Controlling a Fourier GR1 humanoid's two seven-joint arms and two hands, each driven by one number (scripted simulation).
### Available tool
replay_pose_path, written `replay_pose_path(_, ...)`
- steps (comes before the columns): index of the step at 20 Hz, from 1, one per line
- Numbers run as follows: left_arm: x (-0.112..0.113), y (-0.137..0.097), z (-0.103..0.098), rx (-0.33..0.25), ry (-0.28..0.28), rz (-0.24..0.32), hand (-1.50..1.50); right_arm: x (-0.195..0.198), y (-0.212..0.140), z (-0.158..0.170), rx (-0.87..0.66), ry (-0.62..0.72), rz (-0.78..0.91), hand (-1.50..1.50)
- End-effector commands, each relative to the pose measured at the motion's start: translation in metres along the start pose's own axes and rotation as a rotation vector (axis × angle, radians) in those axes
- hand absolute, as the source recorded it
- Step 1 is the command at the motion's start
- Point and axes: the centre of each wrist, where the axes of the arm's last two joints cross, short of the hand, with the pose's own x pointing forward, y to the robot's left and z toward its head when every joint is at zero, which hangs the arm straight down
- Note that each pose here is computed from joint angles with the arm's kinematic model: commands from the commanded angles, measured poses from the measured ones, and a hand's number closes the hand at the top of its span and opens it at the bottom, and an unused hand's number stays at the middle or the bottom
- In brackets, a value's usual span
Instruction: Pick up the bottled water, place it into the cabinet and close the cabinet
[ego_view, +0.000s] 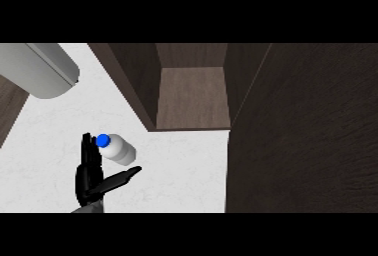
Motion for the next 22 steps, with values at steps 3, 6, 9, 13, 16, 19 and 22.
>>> replay_pose_path(3, -0.027, 0.001, 0.003, -0.052, 0.012, 0.075, -1.5, 0.039, -0.003, 0.002, -0.007, -0.035, -0.003, -1.5)
replay_pose_path(6, -0.029, -0.012, -0.003, -0.014, -0.012, 0.118, -1.5, 0.027, -0.006, 0.006, -0.005, -0.02, 0.0, -1.5)
replay_pose_path(9, -0.033, -0.008, -0.01, 0.053, -0.05, 0.141, 1.5, 0.026, 0.002, 0.008, -0.013, -0.038, -0.001, -1.5)
replay_pose_path(13, -0.032, -0.016, -0.02, 0.01, -0.025, 0.221, 1.5, 0.035, 0.001, 0.0, -0.012, -0.036, -0.001, -1.5)
replay_pose_path(16, -0.039, -0.002, -0.015, 0.02, -0.045, 0.218, 1.5, 0.029, 0.0, 0.004, 0.009, -0.031, -0.003, -1.5)
replay_pose_path(19, -0.047, -0.008, -0.006, -0.009, -0.044, 0.246, 1.5, 0.023, 0.0, 0.002, -0.014, -0.027, -0.006, -1.5)
replay_pose_path(22, -0.048, -0.008, 0.001, -0.12, -0.028, 0.26, 1.5, 0.016, 0.007, 0.009, -0.007, -0.024, -0.019, -1.5)
